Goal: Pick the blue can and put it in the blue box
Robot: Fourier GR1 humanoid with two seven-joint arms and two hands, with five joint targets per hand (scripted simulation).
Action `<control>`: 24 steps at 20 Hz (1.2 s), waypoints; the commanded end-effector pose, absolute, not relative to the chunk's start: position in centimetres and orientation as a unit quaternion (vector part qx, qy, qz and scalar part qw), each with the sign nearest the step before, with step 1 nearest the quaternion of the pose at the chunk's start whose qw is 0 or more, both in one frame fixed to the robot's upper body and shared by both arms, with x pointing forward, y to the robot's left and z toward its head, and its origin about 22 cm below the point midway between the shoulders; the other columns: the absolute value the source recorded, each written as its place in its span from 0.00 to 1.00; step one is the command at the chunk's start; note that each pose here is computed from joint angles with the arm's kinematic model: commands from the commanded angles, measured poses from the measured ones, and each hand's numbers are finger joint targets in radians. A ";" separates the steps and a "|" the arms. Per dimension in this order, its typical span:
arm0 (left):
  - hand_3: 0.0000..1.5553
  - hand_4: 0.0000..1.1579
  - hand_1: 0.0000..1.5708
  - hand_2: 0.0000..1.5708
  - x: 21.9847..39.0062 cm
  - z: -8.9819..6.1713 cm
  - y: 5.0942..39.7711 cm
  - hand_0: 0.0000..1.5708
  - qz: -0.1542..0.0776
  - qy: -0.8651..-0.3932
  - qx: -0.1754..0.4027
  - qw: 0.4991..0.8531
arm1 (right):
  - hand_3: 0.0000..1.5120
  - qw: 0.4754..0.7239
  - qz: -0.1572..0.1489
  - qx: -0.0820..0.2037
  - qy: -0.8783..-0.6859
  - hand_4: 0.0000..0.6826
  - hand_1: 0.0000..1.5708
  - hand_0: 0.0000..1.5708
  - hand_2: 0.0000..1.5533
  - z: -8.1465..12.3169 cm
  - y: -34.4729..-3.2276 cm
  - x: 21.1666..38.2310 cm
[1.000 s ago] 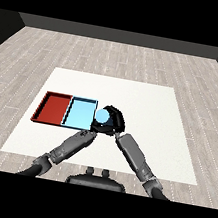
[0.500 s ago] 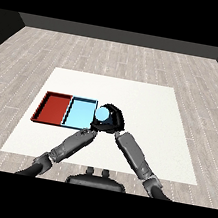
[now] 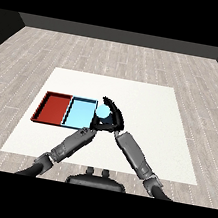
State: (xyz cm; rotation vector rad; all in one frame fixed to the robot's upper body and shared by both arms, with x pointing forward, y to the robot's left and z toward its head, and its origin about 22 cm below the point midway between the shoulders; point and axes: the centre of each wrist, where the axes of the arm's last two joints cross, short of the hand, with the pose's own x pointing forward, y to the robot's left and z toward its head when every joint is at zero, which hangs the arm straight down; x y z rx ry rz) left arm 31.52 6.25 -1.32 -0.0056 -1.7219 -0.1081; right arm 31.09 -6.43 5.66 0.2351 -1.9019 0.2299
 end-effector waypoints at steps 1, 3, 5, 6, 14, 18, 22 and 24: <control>0.95 0.99 1.00 1.00 32.7 -0.3 6.1 1.00 -0.035 -0.757 0.000 0.653 | 0.00 0.562 0.094 0.097 -0.816 0.00 0.00 0.00 0.00 5.0 -7.8 29.9; 0.96 0.99 1.00 1.00 31.6 -1.6 6.2 1.00 -0.036 -0.758 0.000 0.651 | 0.00 0.574 0.087 0.098 -0.808 0.00 0.00 0.00 0.00 5.1 -6.7 28.9; 0.96 0.99 1.00 1.00 30.0 -1.6 6.7 1.00 -0.044 -0.760 0.004 0.649 | 0.00 0.569 0.050 0.076 -0.817 0.00 0.00 0.00 0.00 6.4 -8.4 31.9; 0.96 0.99 1.00 1.00 32.3 -1.0 7.4 1.00 -0.042 -0.764 0.006 0.643 | 0.00 0.574 0.052 0.083 -0.813 0.00 0.00 0.00 0.00 5.4 -9.0 31.5; 0.96 0.99 1.00 1.00 30.5 -1.9 8.7 1.00 0.001 -0.766 0.025 0.642 | 0.00 0.520 -0.027 0.139 -0.842 0.00 0.00 0.00 0.00 9.2 -15.5 30.7; 0.94 0.98 1.00 1.00 33.7 -0.4 10.8 1.00 0.002 -0.768 0.063 0.637 | 0.00 0.490 -0.068 0.139 -0.858 0.00 0.00 0.00 0.00 9.4 -18.6 29.8; 0.95 0.99 1.00 0.99 33.9 -0.8 13.2 1.00 0.003 -0.761 0.099 0.641 | 0.00 0.500 -0.101 0.104 -0.854 0.00 0.00 0.00 0.00 9.2 -21.0 27.3; 0.95 0.99 1.00 0.99 34.4 -0.6 16.5 1.00 0.003 -0.759 0.113 0.641 | 0.00 0.513 -0.102 0.101 -0.846 0.00 0.00 0.00 0.00 7.7 -22.9 26.3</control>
